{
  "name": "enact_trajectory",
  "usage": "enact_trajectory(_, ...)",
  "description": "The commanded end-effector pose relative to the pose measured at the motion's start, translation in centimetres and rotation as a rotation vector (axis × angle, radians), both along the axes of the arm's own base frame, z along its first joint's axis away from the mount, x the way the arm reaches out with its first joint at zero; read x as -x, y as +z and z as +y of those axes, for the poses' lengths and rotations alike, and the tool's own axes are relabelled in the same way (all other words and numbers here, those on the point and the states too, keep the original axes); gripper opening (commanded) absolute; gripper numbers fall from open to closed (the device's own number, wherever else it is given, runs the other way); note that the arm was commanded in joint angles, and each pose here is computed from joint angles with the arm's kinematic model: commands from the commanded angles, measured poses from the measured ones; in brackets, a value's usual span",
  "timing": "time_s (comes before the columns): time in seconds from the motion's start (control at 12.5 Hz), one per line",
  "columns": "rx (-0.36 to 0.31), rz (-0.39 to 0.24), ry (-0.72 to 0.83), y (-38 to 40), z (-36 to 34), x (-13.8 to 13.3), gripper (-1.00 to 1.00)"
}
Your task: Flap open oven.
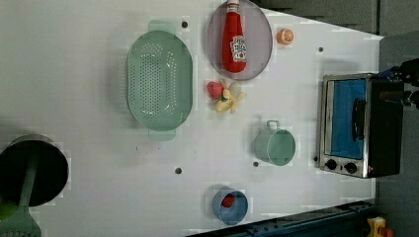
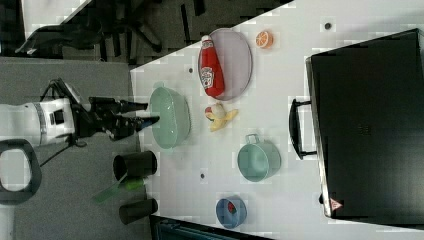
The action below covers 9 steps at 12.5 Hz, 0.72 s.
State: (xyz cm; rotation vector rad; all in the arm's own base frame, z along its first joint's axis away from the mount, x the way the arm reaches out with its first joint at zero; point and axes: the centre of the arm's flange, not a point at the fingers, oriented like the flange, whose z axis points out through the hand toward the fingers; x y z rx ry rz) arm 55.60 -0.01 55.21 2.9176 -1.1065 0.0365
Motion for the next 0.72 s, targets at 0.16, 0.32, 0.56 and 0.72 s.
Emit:
enact_trajectory(0.16,-0.017,0.021,-0.165,7.59,-3.49,12.09,0.81)
enact_trajectory(0.32,-0.017,0.021,-0.165,7.58,-3.48,12.09,1.00)
enact_trajectory(0.56,-0.017,0.022,-0.165,7.57,-3.48,12.08,0.65)
enact_trajectory(0.72,-0.017,0.024,-0.166,7.49,-3.52,12.08,0.15)
